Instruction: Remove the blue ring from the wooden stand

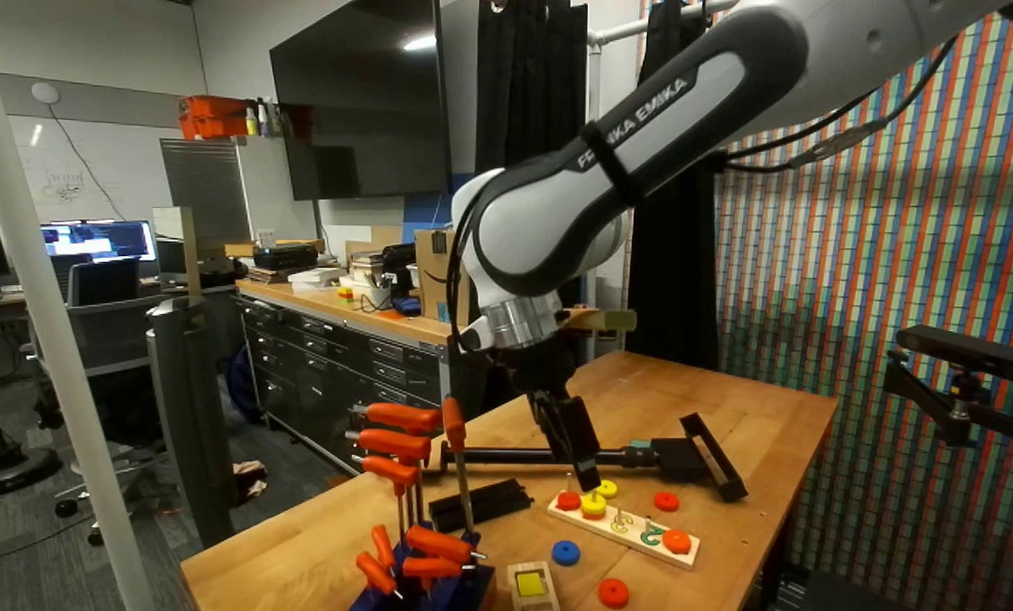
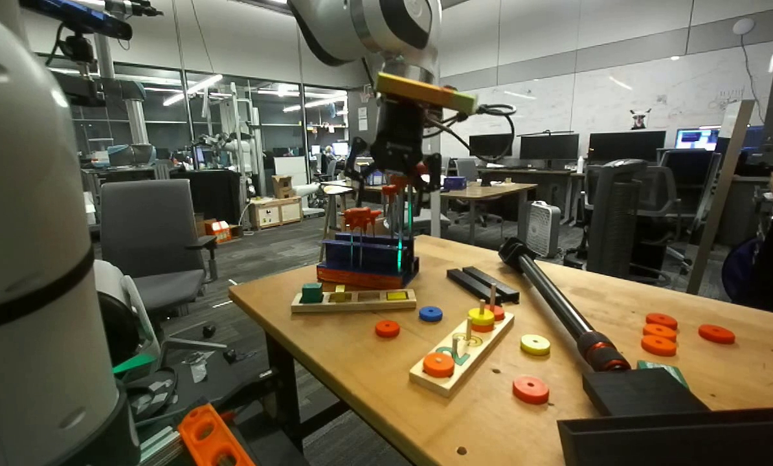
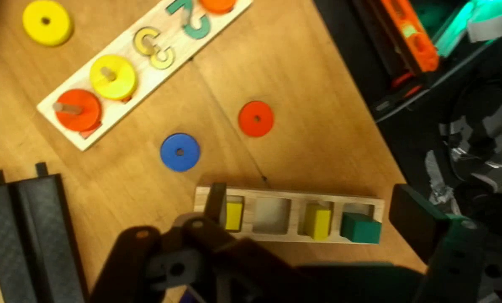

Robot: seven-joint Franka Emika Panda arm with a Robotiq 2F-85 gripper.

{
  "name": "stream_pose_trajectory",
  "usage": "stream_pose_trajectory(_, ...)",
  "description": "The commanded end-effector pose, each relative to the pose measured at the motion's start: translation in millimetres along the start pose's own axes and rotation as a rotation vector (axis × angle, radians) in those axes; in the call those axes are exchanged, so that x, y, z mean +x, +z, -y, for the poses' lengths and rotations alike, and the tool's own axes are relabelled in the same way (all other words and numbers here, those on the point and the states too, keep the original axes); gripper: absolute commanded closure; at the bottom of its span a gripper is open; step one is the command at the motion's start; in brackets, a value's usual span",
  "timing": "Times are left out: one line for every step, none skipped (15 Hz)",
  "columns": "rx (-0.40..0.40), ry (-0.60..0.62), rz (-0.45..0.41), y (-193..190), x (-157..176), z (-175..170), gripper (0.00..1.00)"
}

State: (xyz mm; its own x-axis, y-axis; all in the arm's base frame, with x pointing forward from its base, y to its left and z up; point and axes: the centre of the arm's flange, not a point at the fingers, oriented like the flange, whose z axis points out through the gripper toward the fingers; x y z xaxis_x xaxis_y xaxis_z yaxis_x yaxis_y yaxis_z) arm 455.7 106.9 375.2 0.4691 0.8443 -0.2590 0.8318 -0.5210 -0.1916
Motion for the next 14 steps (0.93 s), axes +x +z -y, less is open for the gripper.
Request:
stream_pose_trajectory(0.016,0.194,0.018,-59.8,-14.5,77.0,0.00)
stream_pose_trajectory(0.019,0.240,0.018,-72.0,-18.4,97.6,0.00)
stream_pose_trajectory(0.019,0.293,0.012,-83.3,-24.3,119.6,0.00)
stream_pose_trajectory(0.020,0.341,-0.003,-94.4,-30.9,139.7,0.00)
stream_pose_trajectory(0.019,0.377,-0.015,-106.9,-37.2,159.6,0.00)
stream_pose_trajectory(0.016,0.406,-0.029,-119.3,-44.7,179.2,0.00)
stream_pose_trajectory(0.013,0.438,-0.040,-131.5,-52.4,198.4,0.00)
stream_pose_trajectory(0.007,0.465,-0.048,-143.9,-60.6,217.3,0.00)
stream_pose_trajectory(0.000,0.488,-0.052,-156.9,-69.3,235.8,0.00)
stream_pose_trajectory(-0.008,0.508,-0.058,-169.4,-77.3,252.7,0.00)
stream_pose_trajectory(-0.020,0.529,-0.066,-179.9,-85.6,269.1,0.00)
stream_pose_trajectory(-0.036,0.552,-0.077,-189.7,-93.3,284.2,0.00)
stream_pose_trajectory(-0.055,0.588,-0.095,-198.3,-100.8,299.6,0.00)
stream_pose_trajectory(-0.072,0.621,-0.112,-203.7,-108.0,313.6,0.00)
